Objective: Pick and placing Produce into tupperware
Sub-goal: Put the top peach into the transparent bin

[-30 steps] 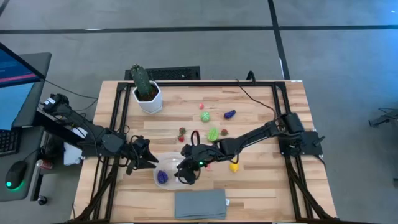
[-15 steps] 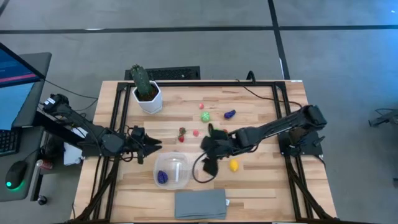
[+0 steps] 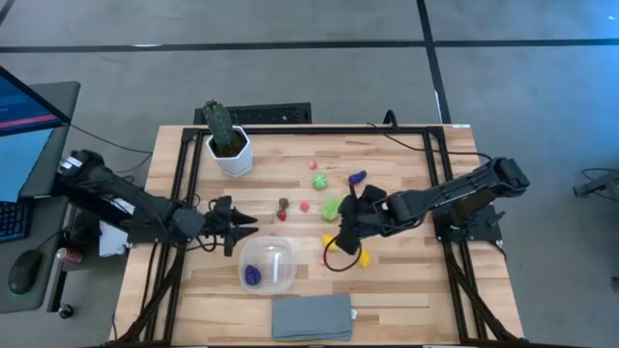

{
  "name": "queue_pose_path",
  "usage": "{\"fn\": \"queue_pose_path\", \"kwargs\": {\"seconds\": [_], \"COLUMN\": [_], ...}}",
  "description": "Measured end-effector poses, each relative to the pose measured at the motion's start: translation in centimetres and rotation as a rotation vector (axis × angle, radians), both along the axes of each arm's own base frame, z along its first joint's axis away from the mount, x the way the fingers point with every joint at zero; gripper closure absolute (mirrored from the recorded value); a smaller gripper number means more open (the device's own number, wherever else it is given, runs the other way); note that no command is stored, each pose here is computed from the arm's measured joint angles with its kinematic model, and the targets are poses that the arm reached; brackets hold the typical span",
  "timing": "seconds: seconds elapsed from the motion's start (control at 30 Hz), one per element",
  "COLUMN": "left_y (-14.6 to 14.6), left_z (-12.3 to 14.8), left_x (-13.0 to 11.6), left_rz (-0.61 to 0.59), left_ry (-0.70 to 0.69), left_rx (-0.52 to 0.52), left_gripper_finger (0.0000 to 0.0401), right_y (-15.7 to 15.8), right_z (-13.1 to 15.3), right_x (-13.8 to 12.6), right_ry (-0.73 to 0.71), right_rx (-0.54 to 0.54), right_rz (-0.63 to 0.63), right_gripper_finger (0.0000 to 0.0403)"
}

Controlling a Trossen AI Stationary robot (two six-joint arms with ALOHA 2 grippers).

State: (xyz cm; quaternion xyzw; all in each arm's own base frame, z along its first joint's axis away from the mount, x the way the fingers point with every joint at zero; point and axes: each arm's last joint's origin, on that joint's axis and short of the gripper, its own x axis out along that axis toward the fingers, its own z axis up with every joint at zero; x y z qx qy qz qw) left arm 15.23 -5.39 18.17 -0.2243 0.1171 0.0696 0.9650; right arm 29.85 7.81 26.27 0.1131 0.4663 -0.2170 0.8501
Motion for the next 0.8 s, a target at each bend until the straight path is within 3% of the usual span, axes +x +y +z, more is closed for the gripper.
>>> {"fn": "queue_pose_path", "kwargs": {"seconds": [0.17,0.27,0.37,0.5,0.67,0.8], "left_y": [0.4,0.9,1.5,2.4,3.2,3.9], "left_z": [0.6,1.1,1.8,2.9,4.3,5.2], "left_x": [1.0,1.2,1.4,1.9,2.9,4.0], "left_rz": [-0.094,-0.075,-0.023,0.0,-0.121,-0.136], "left_ry": [0.021,0.026,0.036,0.156,0.334,0.42], "left_rx": [0.234,0.365,0.422,0.462,0.534,0.588], "left_gripper_finger": [0.0252,0.0252,0.0252,0.0252,0.0252,0.0252], "right_y": [0.0,0.3,0.8,2.2,4.2,5.3], "right_z": [-0.1,-0.1,-0.2,-0.4,-0.4,-0.3], "right_x": [-1.3,-2.1,-3.0,-4.1,-5.1,-5.7], "right_ry": [-0.032,-0.065,-0.095,-0.14,-0.2,-0.26], "right_rx": [0.026,0.041,0.069,0.1,0.093,0.082], "right_rz": [-0.088,-0.143,-0.196,-0.25,-0.27,-0.299], "right_gripper_finger": [0.0132,0.0132,0.0132,0.0132,0.0132,0.0132]}}
